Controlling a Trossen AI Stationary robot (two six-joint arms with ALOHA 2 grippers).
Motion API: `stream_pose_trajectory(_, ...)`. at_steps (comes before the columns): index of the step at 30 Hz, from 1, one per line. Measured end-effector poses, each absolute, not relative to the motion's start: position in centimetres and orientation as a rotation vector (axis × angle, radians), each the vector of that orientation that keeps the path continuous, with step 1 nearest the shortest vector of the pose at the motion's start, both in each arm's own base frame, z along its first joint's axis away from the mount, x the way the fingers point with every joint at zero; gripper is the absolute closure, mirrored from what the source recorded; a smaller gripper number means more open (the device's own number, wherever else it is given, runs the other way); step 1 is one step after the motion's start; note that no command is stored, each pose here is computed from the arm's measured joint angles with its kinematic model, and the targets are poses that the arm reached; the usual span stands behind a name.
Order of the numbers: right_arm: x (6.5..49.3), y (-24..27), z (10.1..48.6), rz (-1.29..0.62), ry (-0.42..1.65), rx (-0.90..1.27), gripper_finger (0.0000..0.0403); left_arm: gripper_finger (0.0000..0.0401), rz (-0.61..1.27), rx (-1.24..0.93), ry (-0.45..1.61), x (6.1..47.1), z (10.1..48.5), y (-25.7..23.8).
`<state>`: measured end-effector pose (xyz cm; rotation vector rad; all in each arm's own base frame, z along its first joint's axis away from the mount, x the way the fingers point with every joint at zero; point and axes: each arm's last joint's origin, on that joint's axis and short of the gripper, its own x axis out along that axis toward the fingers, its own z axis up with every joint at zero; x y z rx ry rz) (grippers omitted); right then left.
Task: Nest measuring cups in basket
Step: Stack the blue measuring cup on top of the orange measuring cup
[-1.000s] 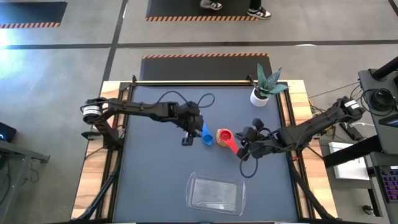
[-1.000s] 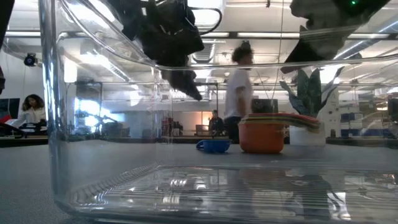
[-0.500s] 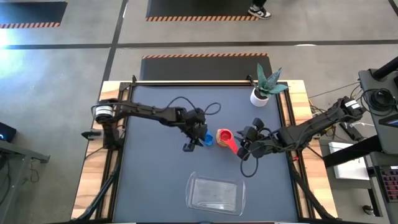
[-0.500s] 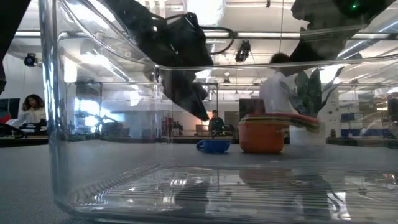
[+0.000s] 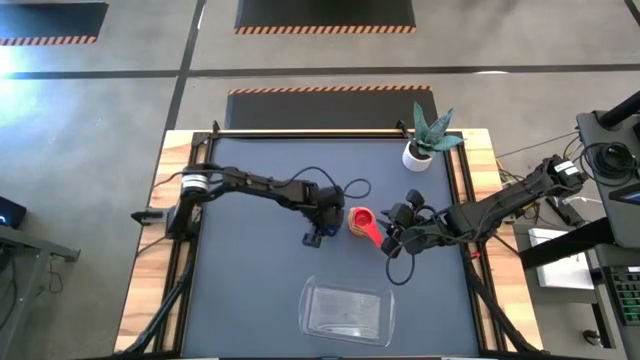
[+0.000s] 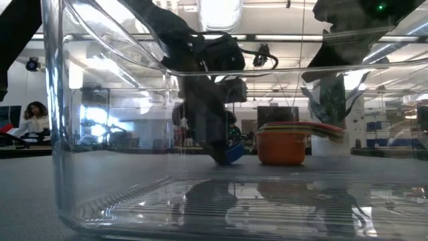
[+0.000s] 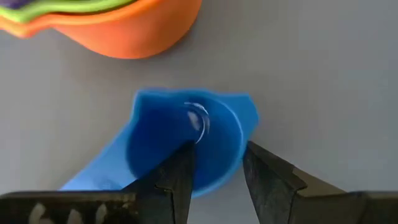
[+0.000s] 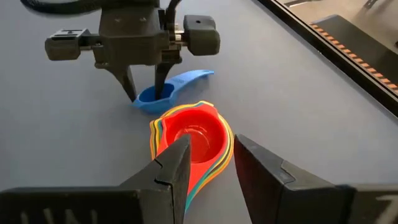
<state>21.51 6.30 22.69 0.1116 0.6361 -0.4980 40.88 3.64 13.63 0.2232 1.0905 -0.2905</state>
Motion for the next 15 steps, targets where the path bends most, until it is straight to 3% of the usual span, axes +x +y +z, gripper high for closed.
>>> stream_pose_trajectory(5, 21.5, 6.3, 22.7, -0.498, 0.636, 0.112, 0.0289, 0.0301, -0.266, 0.252, 1.112, 41.3, 13.4, 3.4)
stream_pose_trajectory(10, 21.5, 6.3, 22.7, -0.497, 0.637, 0.112, 0.0289, 0.0388, -0.259, 0.281, 1.152, 40.5, 14.4, 3.0)
stream_pose_trajectory(15, 21.5, 6.3, 22.7, -0.497, 0.637, 0.112, 0.0291, 0.0399, -0.24, 0.306, 1.182, 39.3, 16.7, 2.2)
